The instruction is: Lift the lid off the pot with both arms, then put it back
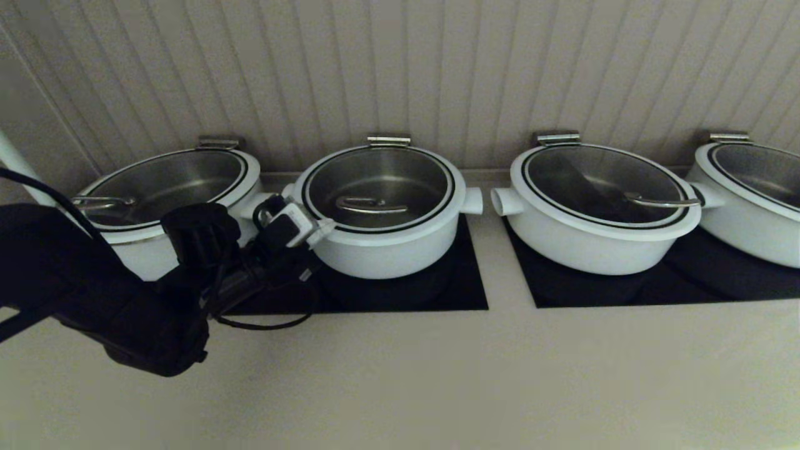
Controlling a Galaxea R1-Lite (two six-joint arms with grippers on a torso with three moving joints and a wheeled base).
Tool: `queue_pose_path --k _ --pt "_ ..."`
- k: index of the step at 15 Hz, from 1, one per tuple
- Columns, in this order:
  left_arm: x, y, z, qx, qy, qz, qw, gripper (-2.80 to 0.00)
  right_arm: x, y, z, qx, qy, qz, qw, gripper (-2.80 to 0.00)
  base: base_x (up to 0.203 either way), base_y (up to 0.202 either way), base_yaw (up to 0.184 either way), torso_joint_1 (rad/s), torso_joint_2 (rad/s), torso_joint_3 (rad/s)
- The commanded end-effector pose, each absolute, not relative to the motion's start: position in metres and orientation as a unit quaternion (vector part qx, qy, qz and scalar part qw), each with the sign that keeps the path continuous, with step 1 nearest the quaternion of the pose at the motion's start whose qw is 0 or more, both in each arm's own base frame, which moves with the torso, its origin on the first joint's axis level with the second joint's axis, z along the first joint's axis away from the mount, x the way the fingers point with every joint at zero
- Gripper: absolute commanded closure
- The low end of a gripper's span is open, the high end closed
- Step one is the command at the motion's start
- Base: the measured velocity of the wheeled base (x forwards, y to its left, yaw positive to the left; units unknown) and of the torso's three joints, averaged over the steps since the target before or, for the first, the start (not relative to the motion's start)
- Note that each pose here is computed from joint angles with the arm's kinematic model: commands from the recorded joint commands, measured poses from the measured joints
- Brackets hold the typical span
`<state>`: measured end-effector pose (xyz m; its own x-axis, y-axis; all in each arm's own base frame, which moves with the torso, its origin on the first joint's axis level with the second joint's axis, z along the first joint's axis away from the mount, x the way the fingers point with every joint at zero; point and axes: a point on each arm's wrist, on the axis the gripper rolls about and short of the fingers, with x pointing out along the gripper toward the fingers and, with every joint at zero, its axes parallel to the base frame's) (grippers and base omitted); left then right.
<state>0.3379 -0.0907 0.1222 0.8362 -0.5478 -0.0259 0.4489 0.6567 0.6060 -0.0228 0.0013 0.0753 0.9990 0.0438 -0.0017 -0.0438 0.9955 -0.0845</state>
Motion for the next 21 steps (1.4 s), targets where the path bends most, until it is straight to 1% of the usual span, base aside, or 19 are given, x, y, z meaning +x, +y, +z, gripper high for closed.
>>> queue_pose_path --k 1,8,21 --pt "0.334 -0.09 0.126 0.312 -0.086 -0.273 0.906 0.0 -0.023 0.001 0.075 -0.043 0.001 0.022 0.999 0.0 0.0 0.0 0.0 0.0 0.0 0.0" --pt "0.317 -0.079 0.136 0.312 -0.087 -0.263 0.909 0.0 -0.023 0.001 0.075 -0.043 0.001 0.022 0.999 0.0 0.0 0.0 0.0 0.0 0.0 0.0" --pt "0.291 -0.038 0.167 0.308 -0.101 -0.195 0.926 0.0 -0.023 0.001 0.075 -0.043 0.0 0.022 0.999 0.0 0.0 0.0 0.0 0.0 0.0 0.0"
